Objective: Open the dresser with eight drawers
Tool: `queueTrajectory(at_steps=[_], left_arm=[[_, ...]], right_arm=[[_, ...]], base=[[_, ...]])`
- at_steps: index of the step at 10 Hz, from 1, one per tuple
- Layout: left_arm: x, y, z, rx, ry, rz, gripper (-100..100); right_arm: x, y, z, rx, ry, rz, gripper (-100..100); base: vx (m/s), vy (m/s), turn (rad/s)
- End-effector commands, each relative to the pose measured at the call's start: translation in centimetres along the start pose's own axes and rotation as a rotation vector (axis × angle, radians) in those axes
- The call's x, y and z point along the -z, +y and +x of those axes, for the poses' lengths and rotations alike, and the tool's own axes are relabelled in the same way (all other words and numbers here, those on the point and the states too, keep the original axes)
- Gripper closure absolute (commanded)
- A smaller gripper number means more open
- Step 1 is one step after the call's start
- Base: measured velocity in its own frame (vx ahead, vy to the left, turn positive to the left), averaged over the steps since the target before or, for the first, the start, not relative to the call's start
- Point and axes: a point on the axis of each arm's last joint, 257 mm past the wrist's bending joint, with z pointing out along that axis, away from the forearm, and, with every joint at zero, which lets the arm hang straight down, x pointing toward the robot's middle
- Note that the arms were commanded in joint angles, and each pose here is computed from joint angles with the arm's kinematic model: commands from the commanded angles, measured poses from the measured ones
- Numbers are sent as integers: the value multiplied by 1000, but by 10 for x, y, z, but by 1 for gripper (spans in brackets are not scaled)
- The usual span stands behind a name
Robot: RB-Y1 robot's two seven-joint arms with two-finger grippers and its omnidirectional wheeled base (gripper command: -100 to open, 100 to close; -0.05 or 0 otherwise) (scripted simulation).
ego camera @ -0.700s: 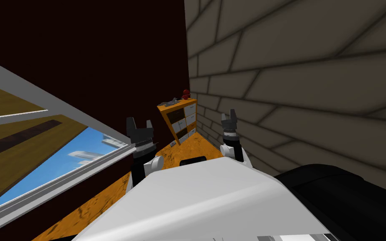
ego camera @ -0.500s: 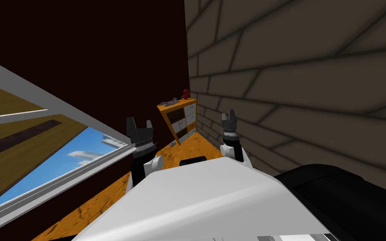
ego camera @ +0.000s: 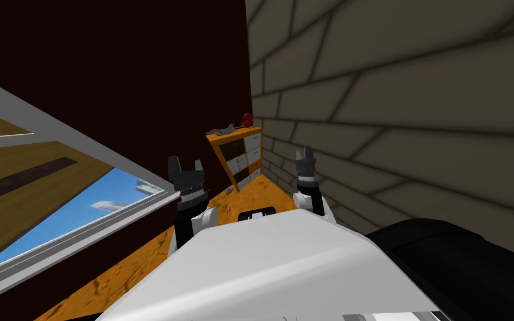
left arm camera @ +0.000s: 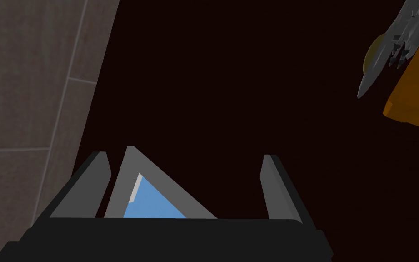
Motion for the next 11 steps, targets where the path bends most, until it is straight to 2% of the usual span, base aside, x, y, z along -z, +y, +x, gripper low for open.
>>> queueTrajectory(at_steps=[1, 2, 3, 7, 11], left_arm=[[0, 0, 0, 0, 0, 0, 0], [0, 0, 0, 0, 0, 0, 0], [1, 5, 5, -13, 41, -11, -100], [9, 31, 10, -43, 127, -66, -100], [19, 68, 1, -54, 150, -139, -100]], right_arm=[[0, 0, 0, 0, 0, 0, 0], [0, 0, 0, 0, 0, 0, 0], [0, 0, 0, 0, 0, 0, 0], [0, 0, 0, 0, 0, 1, 0], [0, 0, 0, 0, 0, 1, 0]], base=[[0, 0, 0], [0, 0, 0], [21, -8, 9], [60, -30, 19], [105, -46, 29]])
